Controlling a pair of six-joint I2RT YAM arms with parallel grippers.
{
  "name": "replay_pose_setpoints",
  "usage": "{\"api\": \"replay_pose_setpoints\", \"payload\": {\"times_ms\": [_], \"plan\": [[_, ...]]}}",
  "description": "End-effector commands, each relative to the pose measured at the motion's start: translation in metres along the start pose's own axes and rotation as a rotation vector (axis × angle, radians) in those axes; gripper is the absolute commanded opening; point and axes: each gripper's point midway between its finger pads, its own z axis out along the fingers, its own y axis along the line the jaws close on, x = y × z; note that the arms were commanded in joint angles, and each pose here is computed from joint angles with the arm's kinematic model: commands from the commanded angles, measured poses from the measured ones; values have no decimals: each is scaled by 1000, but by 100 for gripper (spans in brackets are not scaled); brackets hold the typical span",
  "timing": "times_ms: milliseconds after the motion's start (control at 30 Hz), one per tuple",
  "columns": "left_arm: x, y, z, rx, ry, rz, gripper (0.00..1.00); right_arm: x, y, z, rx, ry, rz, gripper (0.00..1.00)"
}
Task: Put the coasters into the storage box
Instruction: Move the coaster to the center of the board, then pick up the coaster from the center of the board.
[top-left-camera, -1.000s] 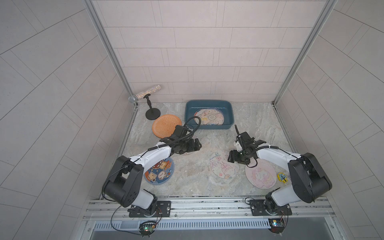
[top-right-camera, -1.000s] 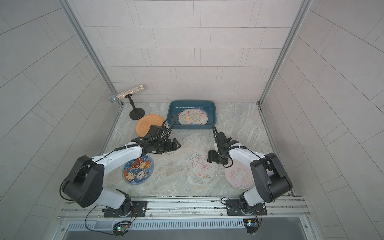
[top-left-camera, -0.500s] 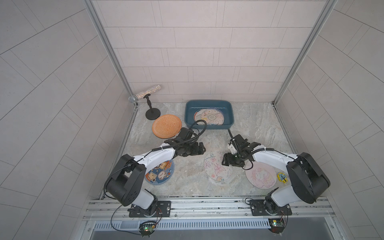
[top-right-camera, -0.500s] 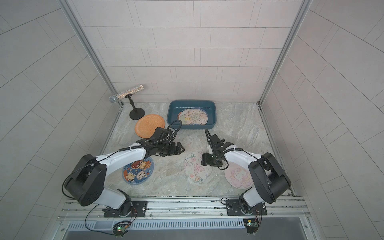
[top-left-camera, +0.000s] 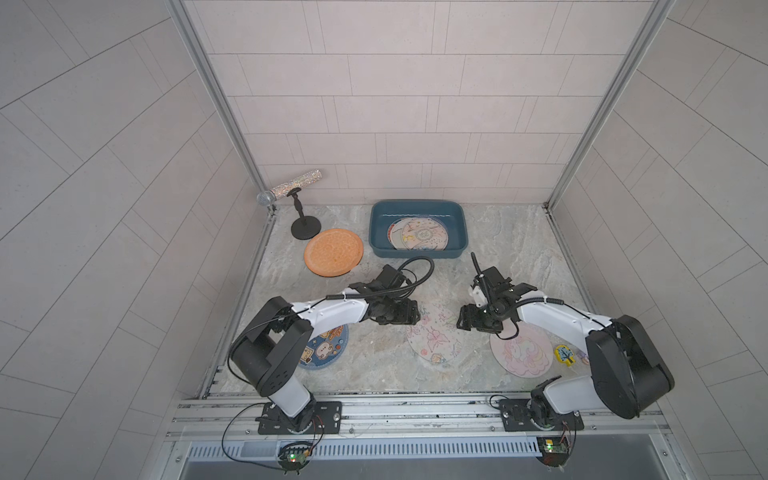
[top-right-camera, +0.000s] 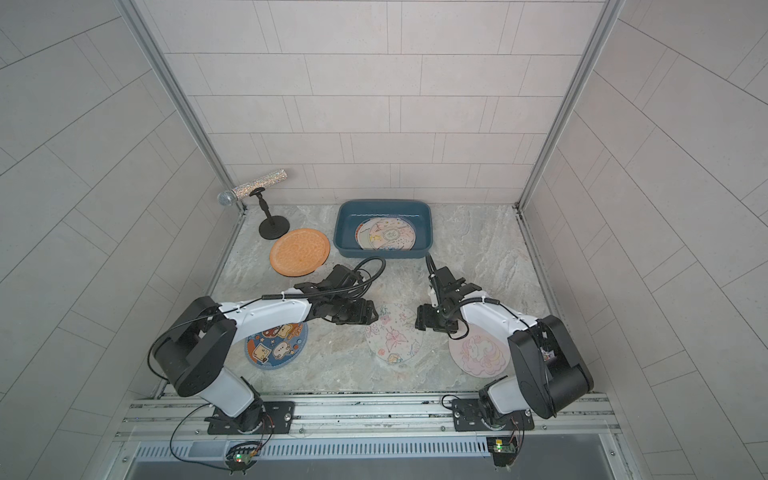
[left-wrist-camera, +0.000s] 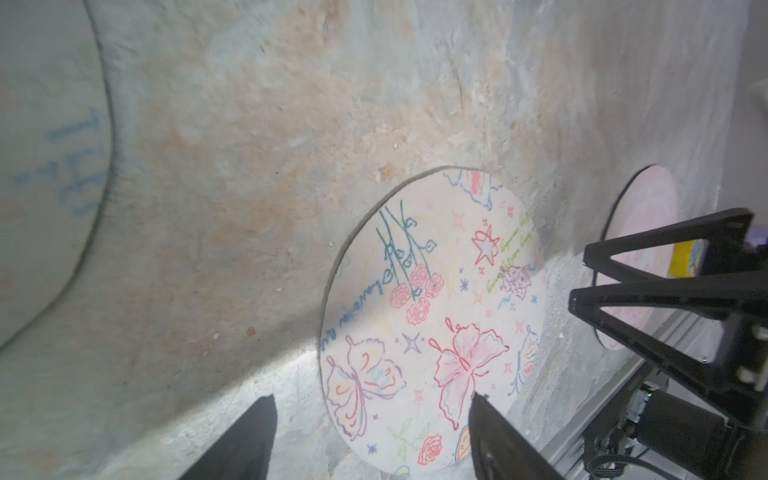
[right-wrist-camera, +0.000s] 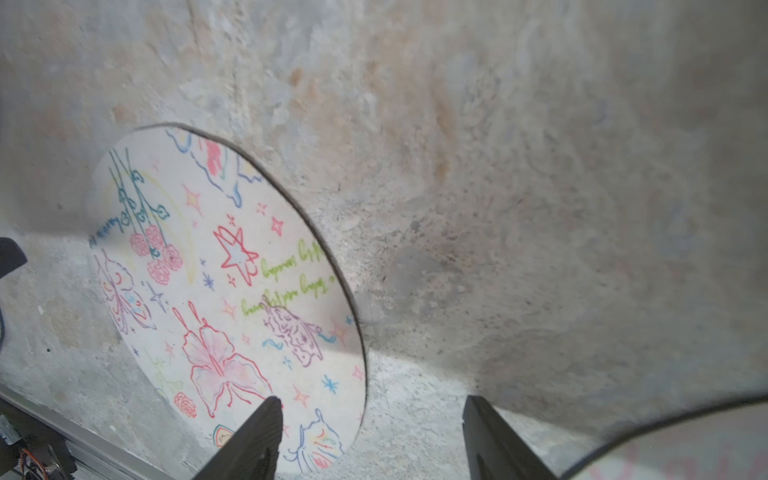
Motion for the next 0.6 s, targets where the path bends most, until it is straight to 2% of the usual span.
{"api": "replay_pose_setpoints", "payload": {"times_ms": [0,233,400,567], "plan": [[7,4,4,-68,36,10,71,8,-5,1,9,12,-5,72],[21,14,14,-163,98,35,63,9,-1,6,-20,6,-1,70],[22,12,20,-169,117,42,56,9,5,10,-34,8,-12,65],[22,9,23,-161,122,40,53,10,11,15,-39,9,-19,59]]}}
